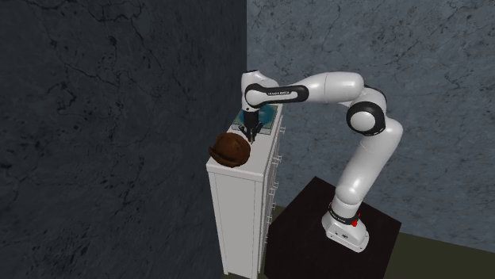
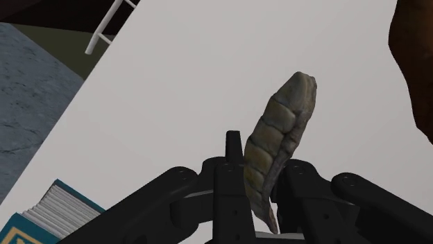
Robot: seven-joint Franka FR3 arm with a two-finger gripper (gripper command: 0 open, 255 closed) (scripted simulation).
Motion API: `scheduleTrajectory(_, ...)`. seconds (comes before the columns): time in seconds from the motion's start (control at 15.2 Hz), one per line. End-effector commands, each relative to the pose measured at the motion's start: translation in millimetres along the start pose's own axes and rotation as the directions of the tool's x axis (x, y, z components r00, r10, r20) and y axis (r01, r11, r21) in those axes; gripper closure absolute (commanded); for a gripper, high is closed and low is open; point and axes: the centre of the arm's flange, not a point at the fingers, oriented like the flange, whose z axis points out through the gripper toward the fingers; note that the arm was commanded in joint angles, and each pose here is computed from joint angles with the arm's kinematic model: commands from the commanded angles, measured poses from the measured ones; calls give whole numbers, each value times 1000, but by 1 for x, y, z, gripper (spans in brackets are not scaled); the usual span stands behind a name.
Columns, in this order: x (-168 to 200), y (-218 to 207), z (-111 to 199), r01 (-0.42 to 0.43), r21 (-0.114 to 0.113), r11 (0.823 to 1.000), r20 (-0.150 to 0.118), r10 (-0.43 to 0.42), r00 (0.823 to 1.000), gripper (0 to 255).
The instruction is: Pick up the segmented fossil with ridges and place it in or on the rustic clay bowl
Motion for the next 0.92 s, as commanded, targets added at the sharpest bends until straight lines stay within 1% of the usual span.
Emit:
scheduleTrajectory(0.0, -1, 0, -11, 0, 0, 1000, 0, 0, 1000, 255)
scheduleTrajectory(0.86, -9, -1, -79, 0, 0, 1000, 0, 0, 1000, 255)
